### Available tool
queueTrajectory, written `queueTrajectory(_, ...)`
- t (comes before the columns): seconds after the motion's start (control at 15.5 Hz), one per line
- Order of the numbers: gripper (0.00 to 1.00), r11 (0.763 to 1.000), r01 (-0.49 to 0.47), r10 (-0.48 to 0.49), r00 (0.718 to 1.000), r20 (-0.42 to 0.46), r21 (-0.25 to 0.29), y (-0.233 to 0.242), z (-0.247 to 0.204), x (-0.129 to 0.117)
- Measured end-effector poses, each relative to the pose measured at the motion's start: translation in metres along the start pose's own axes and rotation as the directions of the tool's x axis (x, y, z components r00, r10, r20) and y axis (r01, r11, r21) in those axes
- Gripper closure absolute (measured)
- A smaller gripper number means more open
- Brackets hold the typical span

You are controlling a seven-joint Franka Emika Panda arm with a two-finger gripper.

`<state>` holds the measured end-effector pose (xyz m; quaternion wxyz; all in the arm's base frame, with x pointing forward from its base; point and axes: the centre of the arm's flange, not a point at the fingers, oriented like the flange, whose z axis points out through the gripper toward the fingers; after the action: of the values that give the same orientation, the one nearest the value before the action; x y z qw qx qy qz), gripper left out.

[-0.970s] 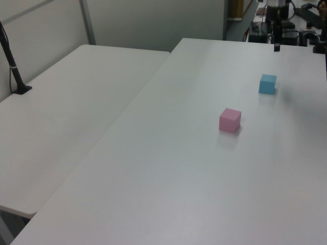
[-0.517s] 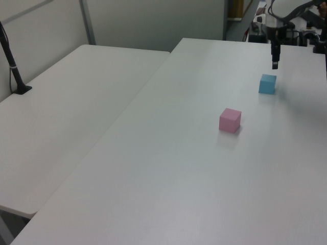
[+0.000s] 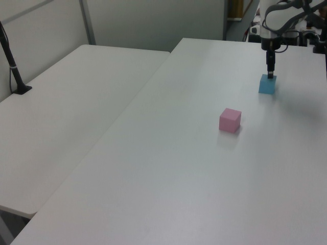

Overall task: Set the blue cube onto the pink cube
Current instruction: 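Lift the light-blue cube and carry it over the pink cube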

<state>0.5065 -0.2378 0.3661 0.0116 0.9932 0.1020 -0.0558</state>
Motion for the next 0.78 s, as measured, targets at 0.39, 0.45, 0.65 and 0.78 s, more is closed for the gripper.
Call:
queueTrajectory(0.39, 0.03, 1.0, 0.018, -0.019, 1.0, -0.02, -0.022, -0.005, 0.025, 0.013)
queueTrajectory(0.45, 0.11, 1.0, 0.017, -0.018, 1.0, -0.016, -0.02, -0.005, 0.027, 0.013)
queueTrajectory(0.65, 0.39, 0.999, -0.037, 0.037, 0.999, 0.0, -0.007, -0.014, 0.018, 0.016)
queueTrajectory(0.78, 0.39, 0.998, -0.067, 0.067, 0.998, 0.02, 0.004, -0.035, -0.005, 0.025)
